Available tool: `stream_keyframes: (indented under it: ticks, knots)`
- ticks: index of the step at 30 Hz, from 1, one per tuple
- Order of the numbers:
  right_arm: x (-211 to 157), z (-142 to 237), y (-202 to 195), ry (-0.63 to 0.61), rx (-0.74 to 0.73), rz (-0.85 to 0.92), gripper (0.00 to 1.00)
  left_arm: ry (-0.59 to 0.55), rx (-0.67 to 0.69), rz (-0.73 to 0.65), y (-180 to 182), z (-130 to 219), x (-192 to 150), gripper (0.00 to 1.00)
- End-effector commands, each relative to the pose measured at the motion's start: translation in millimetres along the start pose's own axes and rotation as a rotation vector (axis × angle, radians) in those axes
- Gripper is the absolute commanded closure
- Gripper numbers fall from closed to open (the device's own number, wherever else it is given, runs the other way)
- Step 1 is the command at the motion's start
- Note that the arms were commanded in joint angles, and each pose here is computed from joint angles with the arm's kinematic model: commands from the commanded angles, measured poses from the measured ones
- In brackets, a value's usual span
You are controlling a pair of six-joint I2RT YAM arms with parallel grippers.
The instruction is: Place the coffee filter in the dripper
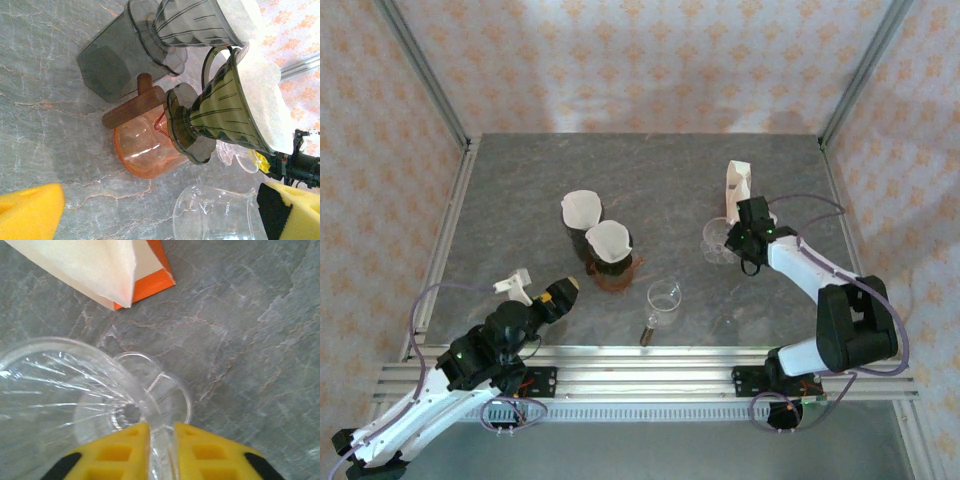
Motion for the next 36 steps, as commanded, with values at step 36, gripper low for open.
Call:
stream_keyframes:
  ticks: [36]
  knots:
    - [-130.2,162.8,71.5,0.282,0.406,0.49,1.0,-0.002,0.042,0.006,7.4,-6.7,-3.4,0.0]
Point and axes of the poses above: each hand's point on the last joint's axis, 136 mm out from that joint toward the fingers, its own z axis back along the fingers, its own y axis along the line the jaws close on, x = y × z, the point moved 5 cm from there along z, back along the fingers, and after that the axes turned 2 degrees about -z, right-handed, at the moved point
